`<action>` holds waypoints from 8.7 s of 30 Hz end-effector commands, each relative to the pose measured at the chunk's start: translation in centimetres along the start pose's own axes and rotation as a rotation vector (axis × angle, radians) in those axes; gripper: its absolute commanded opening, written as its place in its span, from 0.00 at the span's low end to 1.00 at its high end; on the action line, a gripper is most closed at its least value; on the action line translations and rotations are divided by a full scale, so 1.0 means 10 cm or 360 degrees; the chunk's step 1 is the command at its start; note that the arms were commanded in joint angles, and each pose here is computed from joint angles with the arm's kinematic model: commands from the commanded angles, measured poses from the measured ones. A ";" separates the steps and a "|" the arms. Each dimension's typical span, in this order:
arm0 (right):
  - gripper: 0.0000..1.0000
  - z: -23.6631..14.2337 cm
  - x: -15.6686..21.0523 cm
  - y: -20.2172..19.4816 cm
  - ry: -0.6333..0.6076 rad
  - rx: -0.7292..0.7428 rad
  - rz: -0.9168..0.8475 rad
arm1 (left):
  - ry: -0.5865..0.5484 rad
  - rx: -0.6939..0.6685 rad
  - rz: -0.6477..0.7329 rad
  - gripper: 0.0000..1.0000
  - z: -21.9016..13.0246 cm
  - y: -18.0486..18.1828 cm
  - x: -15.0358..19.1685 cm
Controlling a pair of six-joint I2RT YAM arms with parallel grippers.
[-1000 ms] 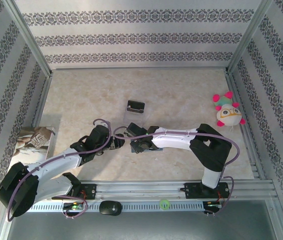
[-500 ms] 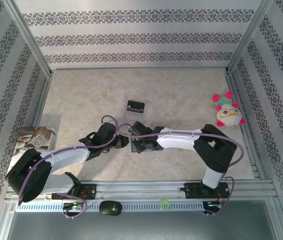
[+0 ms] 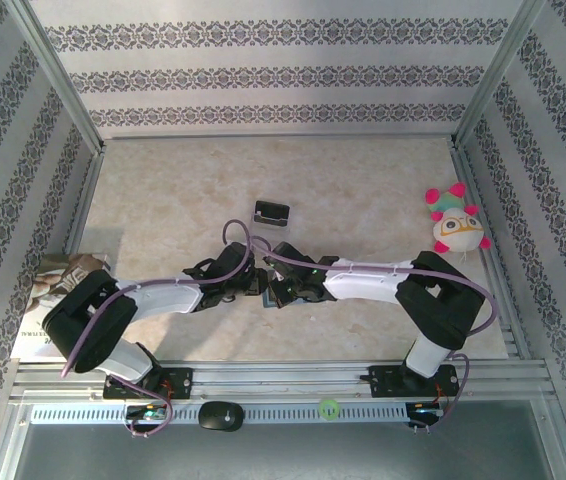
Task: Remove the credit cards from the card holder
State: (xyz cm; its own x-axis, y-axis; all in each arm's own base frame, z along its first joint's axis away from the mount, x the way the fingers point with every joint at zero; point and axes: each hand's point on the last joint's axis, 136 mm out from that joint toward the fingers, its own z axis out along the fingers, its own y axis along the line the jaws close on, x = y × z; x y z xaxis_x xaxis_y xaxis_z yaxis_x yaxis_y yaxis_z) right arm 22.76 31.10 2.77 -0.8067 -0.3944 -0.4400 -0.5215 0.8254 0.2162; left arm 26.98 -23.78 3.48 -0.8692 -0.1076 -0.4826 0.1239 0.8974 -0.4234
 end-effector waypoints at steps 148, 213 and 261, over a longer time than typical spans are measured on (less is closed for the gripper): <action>0.38 -0.96 -0.23 -0.17 -0.0276 -0.0221 0.0347 | 0.0319 0.0105 0.0067 0.00 0.20 -0.26 0.63; 0.12 -0.65 -0.05 -0.36 -0.0126 -0.0242 0.0560 | 0.0147 0.0360 0.0101 0.00 -0.07 -0.74 0.19; 0.48 -0.42 -0.10 -0.80 -0.0036 0.0397 0.0102 | 0.0207 0.0216 0.0102 0.22 0.28 -0.37 0.20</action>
State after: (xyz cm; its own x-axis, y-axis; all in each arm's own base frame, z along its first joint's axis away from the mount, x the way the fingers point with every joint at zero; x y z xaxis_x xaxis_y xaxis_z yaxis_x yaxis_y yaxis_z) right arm 25.48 23.89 4.98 -0.8580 -0.2808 -0.4302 -0.3677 0.9205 0.1324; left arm 26.31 -29.69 3.36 -0.9059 -0.0139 -0.4233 0.2417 0.8037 -0.5437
